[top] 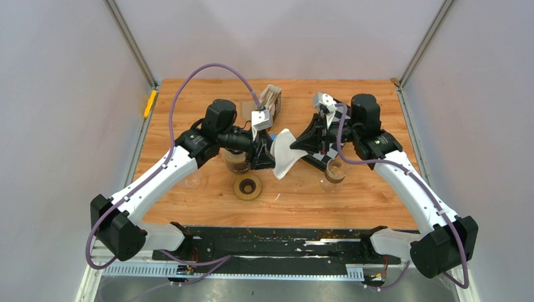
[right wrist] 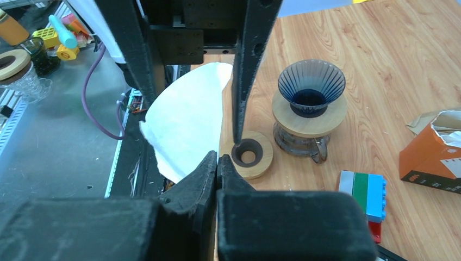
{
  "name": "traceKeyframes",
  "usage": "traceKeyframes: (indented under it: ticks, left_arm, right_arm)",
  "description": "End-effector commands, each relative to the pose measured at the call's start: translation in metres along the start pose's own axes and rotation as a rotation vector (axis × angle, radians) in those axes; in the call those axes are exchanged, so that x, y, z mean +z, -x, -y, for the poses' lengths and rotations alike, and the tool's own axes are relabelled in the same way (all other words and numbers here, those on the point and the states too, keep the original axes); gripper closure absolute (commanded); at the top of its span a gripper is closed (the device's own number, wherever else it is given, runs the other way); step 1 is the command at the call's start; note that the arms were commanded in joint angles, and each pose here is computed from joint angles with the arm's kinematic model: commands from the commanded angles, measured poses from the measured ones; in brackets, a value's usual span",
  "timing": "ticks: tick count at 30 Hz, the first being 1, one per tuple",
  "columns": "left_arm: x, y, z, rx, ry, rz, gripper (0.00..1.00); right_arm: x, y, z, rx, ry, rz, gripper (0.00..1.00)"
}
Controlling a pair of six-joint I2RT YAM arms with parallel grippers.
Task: Place the coffee filter in the dripper
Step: Place the coffee filter in the coffee dripper.
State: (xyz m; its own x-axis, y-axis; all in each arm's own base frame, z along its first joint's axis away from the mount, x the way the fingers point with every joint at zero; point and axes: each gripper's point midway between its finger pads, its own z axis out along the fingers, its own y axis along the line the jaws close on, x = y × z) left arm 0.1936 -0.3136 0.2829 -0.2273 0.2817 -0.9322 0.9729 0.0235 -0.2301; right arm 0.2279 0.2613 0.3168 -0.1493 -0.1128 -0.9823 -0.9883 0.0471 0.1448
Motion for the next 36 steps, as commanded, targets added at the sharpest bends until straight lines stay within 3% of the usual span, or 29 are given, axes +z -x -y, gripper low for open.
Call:
traceKeyframes:
  ticks: [1,6,13,19,36]
  left_arm:
    - [-0.005,0.03,-0.008,0.068,0.074,0.053,0.33]
    - [-0.009,0.04,-0.013,0.101,0.109,0.065,0.39]
    - [-0.004,0.041,-0.004,0.064,0.036,0.086,0.54]
    - [-0.002,0.032,0.003,0.04,0.001,0.1,0.56]
    - [-0.003,0.034,0.009,0.001,-0.027,0.12,0.82]
  right_arm:
    - [-0.002,0.008,-0.016,-0.059,0.083,0.032,1.0]
    - [-0.004,0.009,-0.025,-0.073,0.121,0.036,1.0]
    - [-0.004,0.011,-0.026,-0.073,0.124,0.04,1.0]
    - [-0.004,0.013,-0.025,-0.07,0.117,0.046,1.0]
    - [-0.001,0.008,-0.018,-0.057,0.106,0.044,1.0]
